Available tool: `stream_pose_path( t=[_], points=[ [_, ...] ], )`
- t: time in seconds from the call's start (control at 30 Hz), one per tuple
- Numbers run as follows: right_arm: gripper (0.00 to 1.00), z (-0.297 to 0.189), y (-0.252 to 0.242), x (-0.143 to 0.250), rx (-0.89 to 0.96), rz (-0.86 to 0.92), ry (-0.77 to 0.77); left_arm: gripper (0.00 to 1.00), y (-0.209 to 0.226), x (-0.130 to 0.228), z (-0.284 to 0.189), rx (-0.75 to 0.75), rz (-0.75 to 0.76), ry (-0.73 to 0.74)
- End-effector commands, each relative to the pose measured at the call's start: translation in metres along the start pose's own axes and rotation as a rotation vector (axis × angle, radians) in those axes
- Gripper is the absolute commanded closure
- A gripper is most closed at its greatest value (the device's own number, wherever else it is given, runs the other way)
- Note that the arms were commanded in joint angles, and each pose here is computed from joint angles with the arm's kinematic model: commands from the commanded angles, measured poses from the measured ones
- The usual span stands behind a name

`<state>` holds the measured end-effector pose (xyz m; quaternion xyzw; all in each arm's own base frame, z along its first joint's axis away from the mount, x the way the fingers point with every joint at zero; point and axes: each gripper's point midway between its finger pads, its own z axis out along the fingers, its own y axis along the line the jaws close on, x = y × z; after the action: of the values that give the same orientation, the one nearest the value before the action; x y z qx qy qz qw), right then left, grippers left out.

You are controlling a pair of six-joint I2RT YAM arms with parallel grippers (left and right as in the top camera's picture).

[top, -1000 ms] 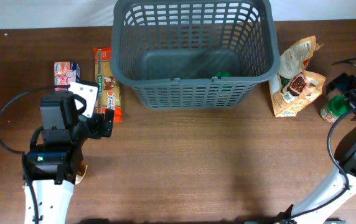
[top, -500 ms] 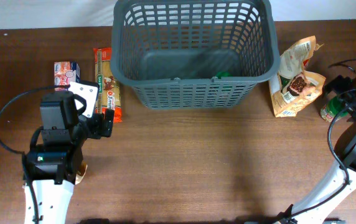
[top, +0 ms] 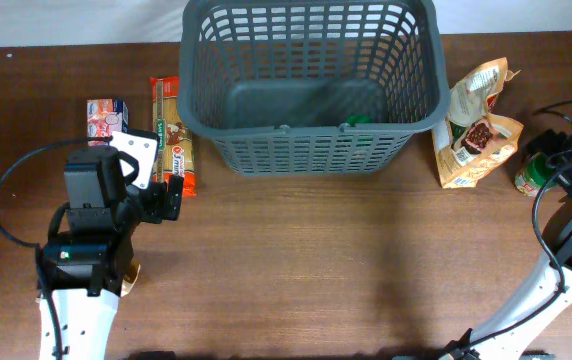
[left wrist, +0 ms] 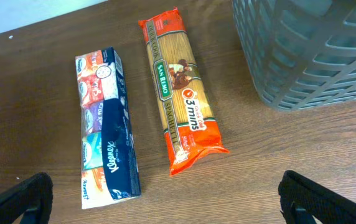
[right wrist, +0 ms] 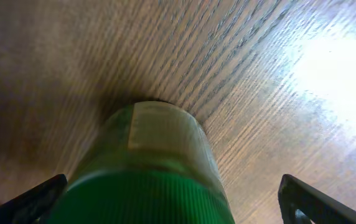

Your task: Pack container

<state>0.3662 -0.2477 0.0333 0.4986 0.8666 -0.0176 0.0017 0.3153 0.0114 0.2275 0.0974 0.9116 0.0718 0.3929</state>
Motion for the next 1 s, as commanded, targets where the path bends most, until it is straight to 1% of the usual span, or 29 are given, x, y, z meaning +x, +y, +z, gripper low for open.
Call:
stream_pose_path(
  t=[0.0,0.53,0.73,0.97],
  points=[
    [0.01,0.011,-0.001,0.003,0.007,-0.01,0.027,0.01,0.004,-0.003,-0.002,-0.016,0.008,-0.007],
    [0.01,0.011,0.005,-0.001,-0.022,-0.012,0.01,0.01,0.004,-0.003,-0.002,-0.016,0.008,-0.006],
    [0.01,0.021,0.005,0.004,-0.016,-0.016,0.019,0.01,0.004,-0.003,-0.002,-0.016,0.008,-0.006],
    [0.01,0.022,0.006,0.004,-0.018,-0.019,0.018,0.01,0.004,-0.003,-0.002,-0.016,0.008,-0.006]
  ],
)
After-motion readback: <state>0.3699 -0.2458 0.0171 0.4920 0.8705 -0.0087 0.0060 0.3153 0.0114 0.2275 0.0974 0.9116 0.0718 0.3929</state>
